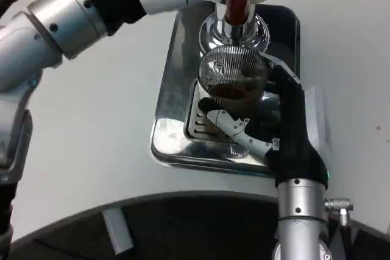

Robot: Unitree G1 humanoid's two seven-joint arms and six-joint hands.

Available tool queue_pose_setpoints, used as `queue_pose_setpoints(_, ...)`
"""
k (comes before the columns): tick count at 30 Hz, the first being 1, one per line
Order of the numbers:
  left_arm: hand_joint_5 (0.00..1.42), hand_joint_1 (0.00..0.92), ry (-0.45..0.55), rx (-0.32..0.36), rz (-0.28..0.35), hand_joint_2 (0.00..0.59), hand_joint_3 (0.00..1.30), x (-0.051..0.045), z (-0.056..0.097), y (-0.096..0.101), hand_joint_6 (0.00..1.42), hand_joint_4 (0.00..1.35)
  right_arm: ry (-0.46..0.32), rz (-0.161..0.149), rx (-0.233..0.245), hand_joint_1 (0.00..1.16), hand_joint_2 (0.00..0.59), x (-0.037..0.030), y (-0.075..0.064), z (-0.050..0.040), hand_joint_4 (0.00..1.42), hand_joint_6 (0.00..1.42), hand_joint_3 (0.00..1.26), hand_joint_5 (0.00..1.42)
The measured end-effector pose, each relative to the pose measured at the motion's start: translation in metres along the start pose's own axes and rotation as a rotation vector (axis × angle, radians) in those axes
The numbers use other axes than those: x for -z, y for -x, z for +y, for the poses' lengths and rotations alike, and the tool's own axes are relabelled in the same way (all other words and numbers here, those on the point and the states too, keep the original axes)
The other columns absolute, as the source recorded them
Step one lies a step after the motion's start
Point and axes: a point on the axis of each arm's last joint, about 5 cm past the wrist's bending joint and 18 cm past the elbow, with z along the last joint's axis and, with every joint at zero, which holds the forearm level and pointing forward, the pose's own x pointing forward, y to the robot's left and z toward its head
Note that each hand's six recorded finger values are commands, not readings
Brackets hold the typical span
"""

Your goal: Grasp the cup under the faucet to collect the drink, then remove the cup.

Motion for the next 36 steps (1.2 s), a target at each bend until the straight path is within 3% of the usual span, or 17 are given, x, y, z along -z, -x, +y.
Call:
queue_pose_setpoints(13, 0.22, 0.0, -0.013, -0.028, -0.059, 0.089, 0.15, -0.0174, 0.005, 0.012, 0.27, 0.14, 0.001, 0.004, 0.02, 0.81, 0.233, 0.0012, 0.003, -0.0055, 0.63, 0.77, 0.57, 0.72)
queue_pose_setpoints(22, 0.23, 0.0, 0.017, -0.031, 0.02, 0.091, 0.16, -0.012, -0.001, 0.039, 0.28, 0.14, -0.014, 0.013, 0.035, 0.82, 0.223, 0.0018, 0.003, -0.0096, 0.68, 0.86, 0.61, 0.78)
queue_pose_setpoints(36, 0.23, 0.0, 0.07, -0.054, 0.157, 0.094, 0.16, -0.0006, -0.009, 0.078, 0.29, 0.16, -0.033, 0.001, 0.039, 0.82, 0.223, -0.0014, 0.003, -0.0133, 0.74, 0.97, 0.66, 0.88)
